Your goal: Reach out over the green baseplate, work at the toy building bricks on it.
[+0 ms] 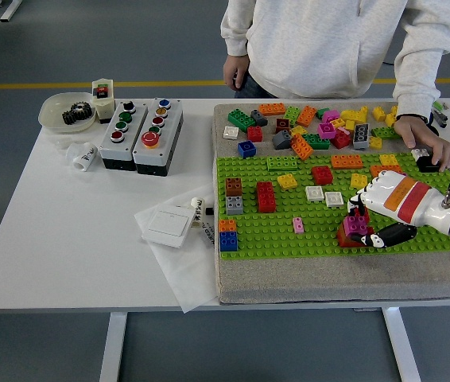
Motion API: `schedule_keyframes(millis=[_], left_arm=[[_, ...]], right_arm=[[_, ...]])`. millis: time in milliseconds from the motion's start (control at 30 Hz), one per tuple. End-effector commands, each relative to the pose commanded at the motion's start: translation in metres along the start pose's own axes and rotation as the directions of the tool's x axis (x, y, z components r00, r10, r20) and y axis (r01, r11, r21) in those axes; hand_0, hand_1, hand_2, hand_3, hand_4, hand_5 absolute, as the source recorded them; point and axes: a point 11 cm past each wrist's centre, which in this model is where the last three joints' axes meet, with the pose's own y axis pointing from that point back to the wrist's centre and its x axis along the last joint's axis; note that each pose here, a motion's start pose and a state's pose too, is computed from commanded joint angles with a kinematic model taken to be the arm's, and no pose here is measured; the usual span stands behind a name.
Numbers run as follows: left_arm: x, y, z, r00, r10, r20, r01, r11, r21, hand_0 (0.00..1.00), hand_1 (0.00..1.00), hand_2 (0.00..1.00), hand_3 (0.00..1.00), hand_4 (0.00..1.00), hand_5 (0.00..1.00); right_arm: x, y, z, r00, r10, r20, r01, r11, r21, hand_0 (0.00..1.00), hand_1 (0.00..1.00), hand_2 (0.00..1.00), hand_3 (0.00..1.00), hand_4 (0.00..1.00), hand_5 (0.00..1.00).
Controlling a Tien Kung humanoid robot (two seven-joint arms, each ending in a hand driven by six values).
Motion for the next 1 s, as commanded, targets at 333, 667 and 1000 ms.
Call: schedule_keyframes(millis=[333, 667, 1000], left_arm=[[0.0001, 0.0000, 0.0008, 1.000, 0.000, 0.000, 0.000, 1.000, -0.002, 0.760, 0.797, 0.847, 0.752, 0.788, 0.687], [-0.0001, 0.0000, 0.0002, 1.000, 0.000, 0.001, 0.000, 1.000, 0.000, 0.760, 0.796, 0.845, 0.752, 0.787, 0.687], [0.0000, 0.0000, -0.0011, 1.000, 0.000, 0.004, 0.000, 1.000, 0.003, 0.760, 0.797, 0.847, 0.750, 0.786, 0.686]], right_arm=[[0.0013, -0.0008, 0.0009, 1.000, -0.004, -0.001, 0.004, 1.000, -0.003, 0.144, 0.332, 0.440, 0.487, 0.731, 0.383], [0.0018, -0.0018, 0.0012, 1.000, -0.011, 0.014, 0.011, 1.000, -0.005, 0.152, 0.376, 0.472, 0.489, 0.710, 0.417], [0.0016, -0.0022, 0.0007, 1.000, -0.013, 0.017, 0.013, 1.000, -0.005, 0.159, 0.394, 0.492, 0.490, 0.737, 0.415]])
